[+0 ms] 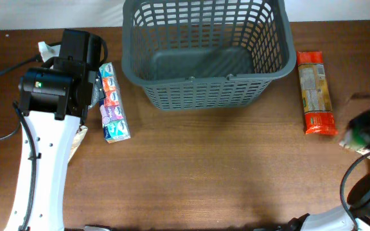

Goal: Pack container
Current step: 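Lift the jar and carry it with the right gripper to the basket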

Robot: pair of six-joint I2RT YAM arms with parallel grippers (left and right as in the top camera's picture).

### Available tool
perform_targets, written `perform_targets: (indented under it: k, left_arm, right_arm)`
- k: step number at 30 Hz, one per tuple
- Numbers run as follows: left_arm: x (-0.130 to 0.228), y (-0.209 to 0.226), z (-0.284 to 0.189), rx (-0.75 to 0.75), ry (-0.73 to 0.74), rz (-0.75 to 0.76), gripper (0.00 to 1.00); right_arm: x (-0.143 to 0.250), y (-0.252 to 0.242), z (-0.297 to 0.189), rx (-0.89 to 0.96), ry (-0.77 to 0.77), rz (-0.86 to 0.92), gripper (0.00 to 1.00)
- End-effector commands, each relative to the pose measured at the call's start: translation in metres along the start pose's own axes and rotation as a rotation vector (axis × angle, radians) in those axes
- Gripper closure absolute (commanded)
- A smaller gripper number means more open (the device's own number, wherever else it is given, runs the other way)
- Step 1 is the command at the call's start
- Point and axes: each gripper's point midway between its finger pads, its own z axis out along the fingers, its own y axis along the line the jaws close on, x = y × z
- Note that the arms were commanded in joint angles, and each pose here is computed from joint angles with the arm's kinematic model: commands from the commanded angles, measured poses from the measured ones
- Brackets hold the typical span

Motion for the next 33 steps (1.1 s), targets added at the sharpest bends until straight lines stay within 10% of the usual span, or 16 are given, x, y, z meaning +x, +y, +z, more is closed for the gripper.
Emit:
perform_targets:
  k: [1, 9, 19, 33]
  left_arm:
    - [0.001, 0.000, 0.003, -0.006, 0.008, 0.004, 0.01]
    - [0.000, 0.000, 0.003, -0.005, 0.008, 0.004, 0.00]
    - [0.001, 0.000, 0.003, -0.005, 0.009, 0.004, 0.00]
    - [0.004, 0.001, 0.003, -0.012, 0.022, 0.015, 0.00]
  right_arm:
    - [-0.041, 0.038, -0.097, -0.177, -0.209, -0.025, 0.96]
    - [-0.037, 0.137, -0.253, -0.622, -0.430, -0.237, 0.96]
    - [0.084, 0.287, -0.379, -1.086, -0.561, -0.660, 0.96]
    - [0.185, 0.418, -0.272, -0.892, -0.515, -0.837, 0.96]
